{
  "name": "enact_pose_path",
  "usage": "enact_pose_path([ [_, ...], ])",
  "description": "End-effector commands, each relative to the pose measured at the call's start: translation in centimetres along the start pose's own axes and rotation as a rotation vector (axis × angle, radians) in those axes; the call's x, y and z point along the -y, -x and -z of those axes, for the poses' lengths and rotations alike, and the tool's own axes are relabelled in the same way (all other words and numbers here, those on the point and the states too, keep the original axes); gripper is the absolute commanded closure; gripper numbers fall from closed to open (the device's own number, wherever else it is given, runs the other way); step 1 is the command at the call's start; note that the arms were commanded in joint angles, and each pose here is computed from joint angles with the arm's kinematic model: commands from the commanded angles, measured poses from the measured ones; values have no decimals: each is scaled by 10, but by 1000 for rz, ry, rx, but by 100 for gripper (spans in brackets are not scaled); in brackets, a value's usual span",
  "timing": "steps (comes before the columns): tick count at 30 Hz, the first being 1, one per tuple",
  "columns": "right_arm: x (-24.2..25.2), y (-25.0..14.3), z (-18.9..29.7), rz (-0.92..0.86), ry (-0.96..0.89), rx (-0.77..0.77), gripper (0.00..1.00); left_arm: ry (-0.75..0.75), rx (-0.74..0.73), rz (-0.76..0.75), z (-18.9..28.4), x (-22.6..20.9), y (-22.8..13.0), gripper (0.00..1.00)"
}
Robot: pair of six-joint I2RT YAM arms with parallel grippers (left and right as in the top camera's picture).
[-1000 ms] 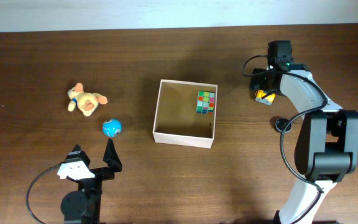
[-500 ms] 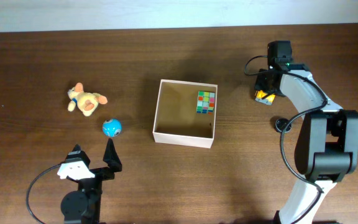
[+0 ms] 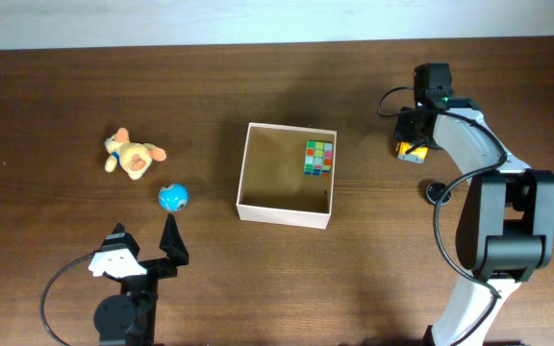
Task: Pack container
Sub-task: 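Close the right gripper on the truck's grey bed and lift, then carry the truck with the right gripper into the box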
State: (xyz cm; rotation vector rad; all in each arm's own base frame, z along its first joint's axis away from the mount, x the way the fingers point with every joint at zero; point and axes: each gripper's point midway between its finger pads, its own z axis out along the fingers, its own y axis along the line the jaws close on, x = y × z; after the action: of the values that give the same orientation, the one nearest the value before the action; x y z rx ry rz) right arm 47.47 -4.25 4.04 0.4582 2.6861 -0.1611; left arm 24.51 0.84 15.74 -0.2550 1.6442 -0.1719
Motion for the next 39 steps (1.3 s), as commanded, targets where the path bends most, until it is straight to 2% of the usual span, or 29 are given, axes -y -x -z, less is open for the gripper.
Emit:
enact_pose_path([
  [1, 7, -6, -4, 17, -29, -23, 56, -10, 2, -16, 0, 1, -1, 1],
  [4, 7, -5, -1, 37, -25, -24, 59, -10, 2, -16, 0, 1, -1, 1],
  [15, 6, 14, 36, 75, 0, 34, 60, -10, 2, -16, 0, 1, -1, 1],
  [24, -9, 30, 85, 64, 127, 110, 60, -10, 2, -16, 0, 1, -1, 1],
  [31, -47, 29, 160, 93, 367, 175, 60, -10, 2, -16, 0, 1, -1, 1],
  [39, -108, -1, 218, 213, 485, 211, 60, -10, 2, -16, 0, 1, -1, 1],
])
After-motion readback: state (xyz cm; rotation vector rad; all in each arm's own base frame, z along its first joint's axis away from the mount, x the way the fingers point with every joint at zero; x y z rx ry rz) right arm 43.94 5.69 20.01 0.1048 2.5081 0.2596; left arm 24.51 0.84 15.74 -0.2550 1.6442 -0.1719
